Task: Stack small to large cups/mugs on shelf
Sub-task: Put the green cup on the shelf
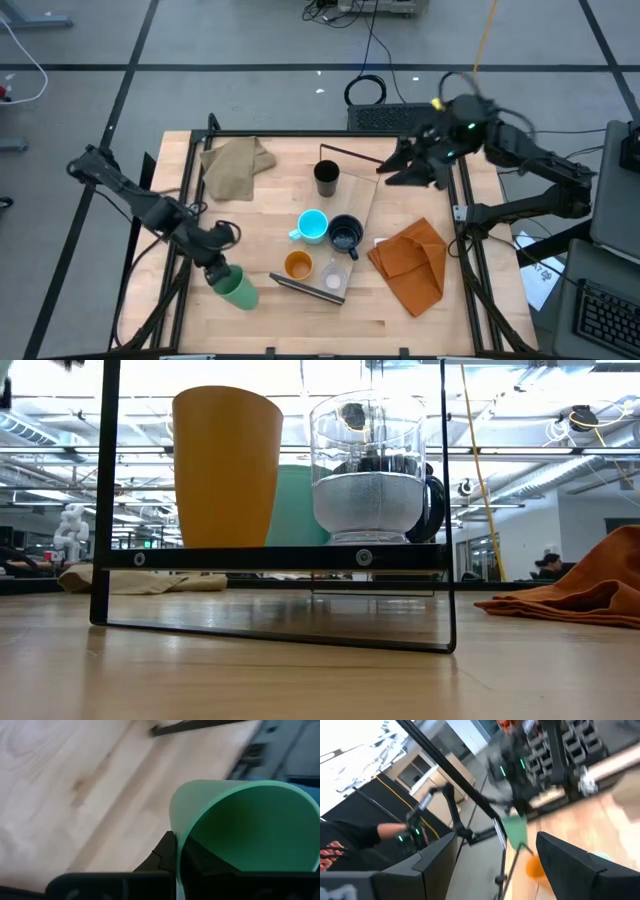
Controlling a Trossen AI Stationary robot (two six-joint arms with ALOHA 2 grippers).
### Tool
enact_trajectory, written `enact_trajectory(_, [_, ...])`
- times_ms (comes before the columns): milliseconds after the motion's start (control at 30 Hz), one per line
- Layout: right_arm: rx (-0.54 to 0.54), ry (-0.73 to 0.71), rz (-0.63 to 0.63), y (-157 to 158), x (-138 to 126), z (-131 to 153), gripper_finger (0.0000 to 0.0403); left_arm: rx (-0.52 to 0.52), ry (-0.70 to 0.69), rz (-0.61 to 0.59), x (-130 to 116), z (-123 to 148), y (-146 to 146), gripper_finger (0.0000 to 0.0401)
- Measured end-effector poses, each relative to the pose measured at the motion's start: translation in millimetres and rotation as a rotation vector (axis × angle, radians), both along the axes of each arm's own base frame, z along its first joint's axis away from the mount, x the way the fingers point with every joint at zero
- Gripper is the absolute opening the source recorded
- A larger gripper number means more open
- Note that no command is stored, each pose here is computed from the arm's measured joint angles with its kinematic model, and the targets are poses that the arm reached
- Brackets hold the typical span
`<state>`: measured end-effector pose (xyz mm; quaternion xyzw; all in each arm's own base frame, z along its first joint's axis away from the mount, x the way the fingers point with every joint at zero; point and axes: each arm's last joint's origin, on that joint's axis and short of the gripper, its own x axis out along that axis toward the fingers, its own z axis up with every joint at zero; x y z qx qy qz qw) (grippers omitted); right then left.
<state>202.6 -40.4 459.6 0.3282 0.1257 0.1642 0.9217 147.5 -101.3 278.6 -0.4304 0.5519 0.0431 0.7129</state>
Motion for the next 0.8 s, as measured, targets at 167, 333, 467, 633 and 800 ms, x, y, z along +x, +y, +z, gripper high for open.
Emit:
enact_trajectory(167, [0.071, 0.082, 0.012, -0.2, 17.3, -42.1, 0.0265, -0.012, -0.089, 0.026, -7.9, 48.4, 6.9, 0.0002])
enact_trajectory(333, [0.178, -0.023, 0.044, 5.2, 35.6, -73.5, 0.0265, -0.037, -0.291, 0.044, -11.8, 102.9, 12.3, 0.0002])
enact_trajectory(467, [0.313, -0.196, 0.086, 13.2, 48.2, -85.1, 0.0266, 0.007, -0.479, 0.093, -18.5, 141.7, 21.4, 0.0002])
enact_trajectory(633, [0.384, -0.122, 0.135, 34.7, 77.9, -111.6, 0.0289, 0.059, -0.593, 0.125, -23.0, 163.7, 30.9, 0.0001])
enact_trajectory(800, [0.389, 0.008, 0.185, 60.3, 112.8, -153.1, 0.0339, 0.042, -0.56, 0.125, -17.8, 160.3, 33.4, 0.0001])
